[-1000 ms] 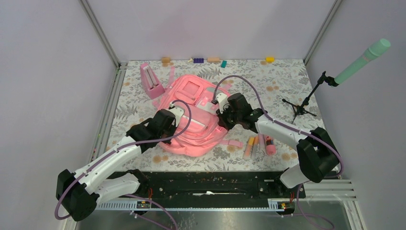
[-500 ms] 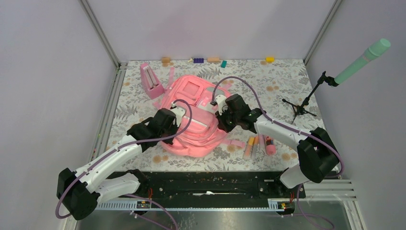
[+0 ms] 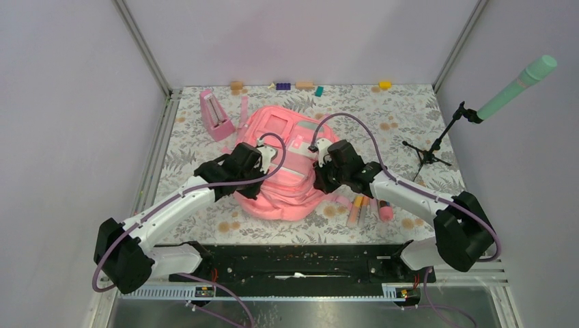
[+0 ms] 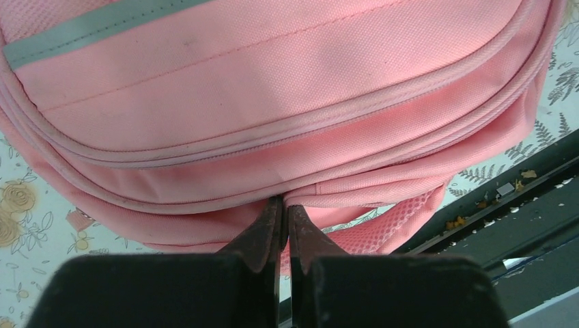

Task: Pack the student bag
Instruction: Unzip the student bag at the center of the board.

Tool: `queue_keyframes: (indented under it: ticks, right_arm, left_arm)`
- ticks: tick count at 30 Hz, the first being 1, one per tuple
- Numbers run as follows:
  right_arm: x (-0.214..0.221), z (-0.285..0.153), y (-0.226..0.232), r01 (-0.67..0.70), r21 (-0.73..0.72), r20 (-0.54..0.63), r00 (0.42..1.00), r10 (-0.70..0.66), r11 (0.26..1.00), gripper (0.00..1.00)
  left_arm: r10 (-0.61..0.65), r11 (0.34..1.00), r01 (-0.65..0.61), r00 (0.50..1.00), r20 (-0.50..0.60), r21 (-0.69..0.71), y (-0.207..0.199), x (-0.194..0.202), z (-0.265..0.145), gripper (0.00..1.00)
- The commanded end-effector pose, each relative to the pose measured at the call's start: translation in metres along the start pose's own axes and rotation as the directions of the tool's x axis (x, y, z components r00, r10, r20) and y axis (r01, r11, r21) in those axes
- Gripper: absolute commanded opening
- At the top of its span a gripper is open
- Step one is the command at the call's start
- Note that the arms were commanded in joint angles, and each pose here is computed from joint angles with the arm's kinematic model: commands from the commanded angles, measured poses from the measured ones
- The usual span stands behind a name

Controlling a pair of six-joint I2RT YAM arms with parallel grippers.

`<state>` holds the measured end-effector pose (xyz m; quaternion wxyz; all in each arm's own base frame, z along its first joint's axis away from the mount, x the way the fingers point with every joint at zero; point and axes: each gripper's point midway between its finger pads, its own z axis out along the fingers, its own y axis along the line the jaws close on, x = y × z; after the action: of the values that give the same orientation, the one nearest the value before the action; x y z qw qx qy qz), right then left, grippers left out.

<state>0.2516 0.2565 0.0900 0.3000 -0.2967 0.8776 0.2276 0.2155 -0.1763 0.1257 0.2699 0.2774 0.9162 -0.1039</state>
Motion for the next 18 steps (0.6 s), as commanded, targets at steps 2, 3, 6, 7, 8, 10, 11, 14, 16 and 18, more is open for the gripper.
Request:
queue_keyframes:
  ticks: [2,3,6,7,8,10,11,14,16,18]
  right_arm:
    - [-0.022,-0.017,0.031,-0.014,-0.112,0.105,0.994,0.026,0.994,0.00]
    - [-0.022,-0.019,0.032,-0.019,-0.118,0.108,0.994,0.032,0.993,0.00]
    - [-0.024,-0.024,0.037,-0.036,-0.132,0.121,0.991,0.052,0.991,0.00]
    - [-0.024,-0.025,0.038,-0.043,-0.137,0.125,0.990,0.060,0.990,0.00]
    - [-0.025,-0.027,0.040,-0.048,-0.145,0.131,0.989,0.067,0.988,0.00]
    - [-0.027,-0.030,0.043,-0.059,-0.160,0.142,0.986,0.082,0.985,0.00]
    - [-0.028,-0.031,0.045,-0.065,-0.169,0.145,0.985,0.090,0.983,0.00]
    - [-0.029,-0.033,0.054,-0.083,-0.215,0.148,0.982,0.116,0.973,0.00]
    - [-0.030,-0.034,0.063,-0.099,-0.255,0.153,0.978,0.142,0.962,0.00]
    - [-0.032,-0.035,0.071,-0.108,-0.286,0.168,0.973,0.161,0.952,0.00]
  left_arm:
    - [-0.048,0.992,0.017,0.967,0.248,0.124,-0.025,-0.071,-0.012,0.00]
    - [-0.049,0.992,0.018,0.970,0.240,0.129,-0.026,-0.069,-0.010,0.00]
    - [-0.055,0.990,0.026,0.976,0.209,0.138,-0.028,-0.062,-0.002,0.00]
    - [-0.057,0.989,0.028,0.977,0.205,0.143,-0.029,-0.061,-0.002,0.00]
    - [-0.059,0.988,0.028,0.977,0.204,0.150,-0.030,-0.062,-0.002,0.00]
    - [-0.065,0.987,0.031,0.976,0.209,0.160,-0.032,-0.063,-0.001,0.00]
    - [-0.069,0.985,0.033,0.975,0.210,0.168,-0.033,-0.064,-0.001,0.00]
    - [-0.081,0.974,0.034,0.976,0.203,0.223,-0.043,-0.064,0.000,0.00]
    - [-0.093,0.965,0.040,0.976,0.196,0.258,-0.050,-0.065,0.001,0.00]
    - [-0.107,0.956,0.051,0.977,0.183,0.287,-0.056,-0.065,0.004,0.00]
